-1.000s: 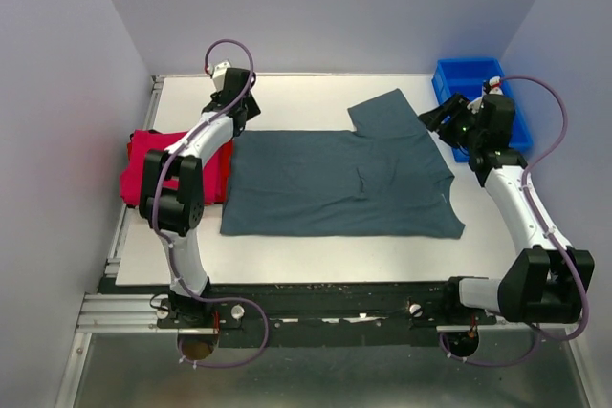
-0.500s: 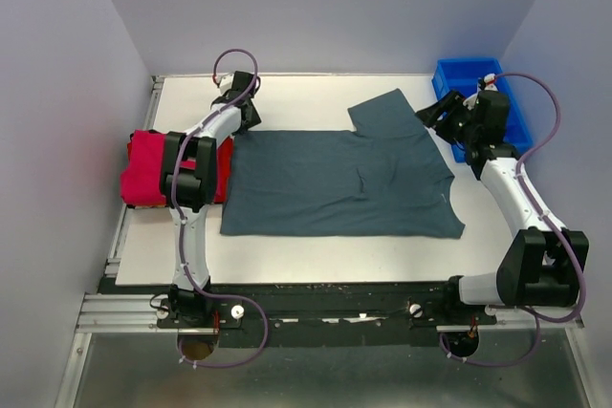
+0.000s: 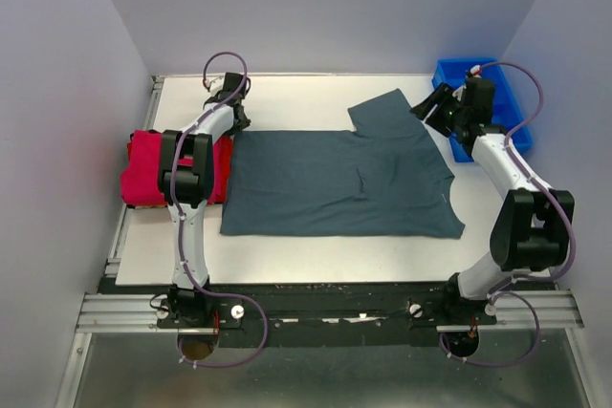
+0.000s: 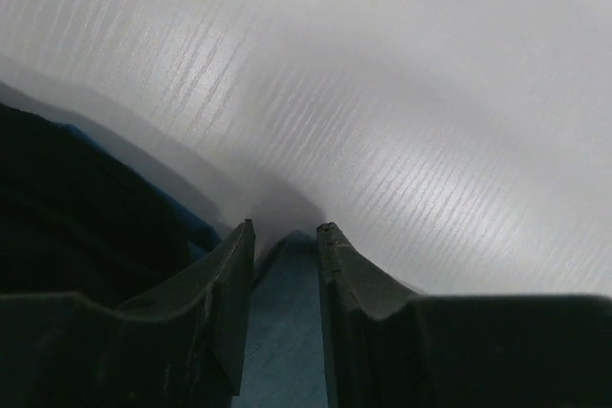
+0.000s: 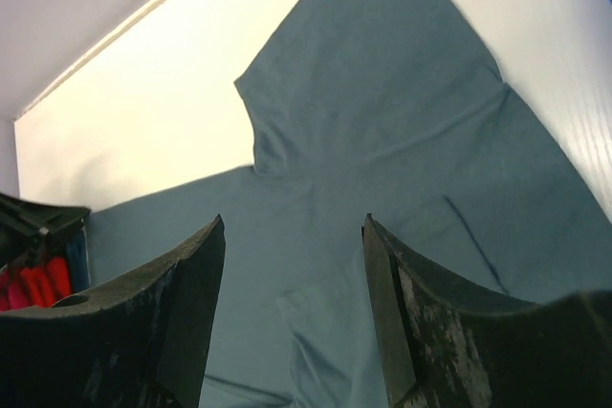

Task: Fold and stack the t-shirts
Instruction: Grap the side of the flattened tshirt furthest away from the robot with both arms

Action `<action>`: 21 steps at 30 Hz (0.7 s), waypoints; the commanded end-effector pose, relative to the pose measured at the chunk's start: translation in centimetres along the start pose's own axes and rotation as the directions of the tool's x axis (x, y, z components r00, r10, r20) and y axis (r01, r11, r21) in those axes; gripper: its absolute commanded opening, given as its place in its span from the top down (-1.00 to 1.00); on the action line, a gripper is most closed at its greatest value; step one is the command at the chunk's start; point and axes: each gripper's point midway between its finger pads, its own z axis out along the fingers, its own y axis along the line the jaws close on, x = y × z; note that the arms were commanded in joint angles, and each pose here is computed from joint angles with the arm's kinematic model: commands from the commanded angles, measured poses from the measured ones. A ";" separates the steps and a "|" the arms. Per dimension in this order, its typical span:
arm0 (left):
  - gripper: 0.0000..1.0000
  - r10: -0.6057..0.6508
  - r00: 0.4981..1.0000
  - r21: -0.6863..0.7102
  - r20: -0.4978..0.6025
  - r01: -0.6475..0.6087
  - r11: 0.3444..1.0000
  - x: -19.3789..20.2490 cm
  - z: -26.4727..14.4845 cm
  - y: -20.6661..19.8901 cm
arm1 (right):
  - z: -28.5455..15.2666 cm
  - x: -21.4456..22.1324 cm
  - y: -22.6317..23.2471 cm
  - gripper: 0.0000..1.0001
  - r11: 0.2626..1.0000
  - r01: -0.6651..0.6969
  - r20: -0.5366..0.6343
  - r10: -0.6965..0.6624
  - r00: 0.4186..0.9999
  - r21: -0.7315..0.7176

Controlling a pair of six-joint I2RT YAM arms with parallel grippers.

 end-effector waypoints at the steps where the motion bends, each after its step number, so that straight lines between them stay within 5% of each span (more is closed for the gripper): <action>1: 0.29 -0.001 0.998 0.029 -0.067 0.003 1.000 1.5 1.1 -0.1 | 2.1 -1.2 0.1 -0.34 0.996 0.058 -0.013 -0.057 0.998 0.062; 4: 0.33 0.008 0.997 0.036 -0.074 -0.006 0.999 1.7 1.0 -0.1 | 4.3 -1.8 -1.2 -0.34 0.988 0.074 -0.044 -0.069 0.997 0.133; 9: -0.02 -0.002 0.998 0.073 -0.068 0.007 0.997 2.0 0.0 -0.2 | 9.0 -2.2 -4.3 -0.36 0.959 0.094 -0.103 -0.068 0.992 0.267; 21: 0.22 -0.002 0.994 0.137 -0.114 0.017 0.990 3.5 0.7 -1.3 | 17.3 -3.3 -7.2 -0.31 0.916 0.101 -0.189 -0.027 0.982 0.388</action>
